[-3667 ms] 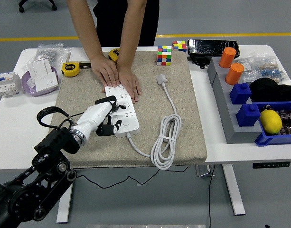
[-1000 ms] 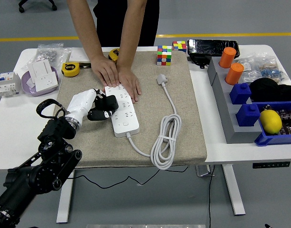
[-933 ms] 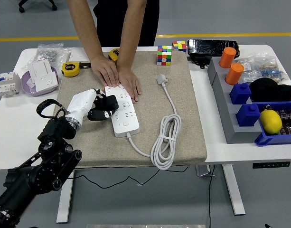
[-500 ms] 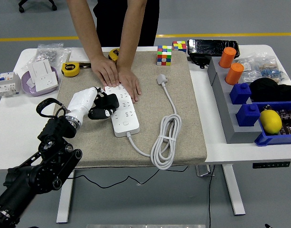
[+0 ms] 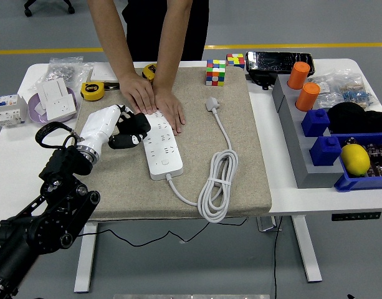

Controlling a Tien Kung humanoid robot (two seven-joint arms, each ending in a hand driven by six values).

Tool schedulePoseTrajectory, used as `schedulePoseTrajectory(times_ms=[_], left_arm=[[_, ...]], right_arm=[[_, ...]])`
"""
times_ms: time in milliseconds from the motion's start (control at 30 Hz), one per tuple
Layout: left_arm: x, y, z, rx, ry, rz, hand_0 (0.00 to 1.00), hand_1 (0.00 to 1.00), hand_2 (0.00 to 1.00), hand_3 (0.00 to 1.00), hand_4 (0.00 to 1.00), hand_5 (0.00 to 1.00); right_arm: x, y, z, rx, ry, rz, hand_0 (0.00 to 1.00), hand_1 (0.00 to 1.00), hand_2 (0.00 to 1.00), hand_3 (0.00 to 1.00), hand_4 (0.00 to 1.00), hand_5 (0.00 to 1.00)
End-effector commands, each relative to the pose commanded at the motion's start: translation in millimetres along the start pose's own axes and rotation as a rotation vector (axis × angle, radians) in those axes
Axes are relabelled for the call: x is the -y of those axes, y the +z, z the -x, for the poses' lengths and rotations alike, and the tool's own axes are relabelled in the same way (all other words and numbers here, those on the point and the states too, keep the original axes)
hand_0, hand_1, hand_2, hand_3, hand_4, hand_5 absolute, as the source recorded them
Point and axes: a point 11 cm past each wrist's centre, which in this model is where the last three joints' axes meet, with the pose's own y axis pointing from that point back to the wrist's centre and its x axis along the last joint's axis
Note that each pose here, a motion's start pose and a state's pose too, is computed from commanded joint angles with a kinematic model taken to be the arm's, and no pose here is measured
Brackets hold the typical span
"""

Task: Pick up the plug,place it near the board,insert it into the board,press the button

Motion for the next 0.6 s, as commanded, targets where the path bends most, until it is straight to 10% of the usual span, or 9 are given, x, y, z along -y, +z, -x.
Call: schedulePoseTrajectory(times_ms=[600], left_arm=[[-12.0,-52.8,13.2,0.029,-0.042,-0.116,0.506,0.451,0.362,0.295,0.349,0.064]], right_arm=[[0.0,0.3,-0.5,0.004,0.002,-0.001,0.839,0.752,0.740,0.773,0.998,0.869]])
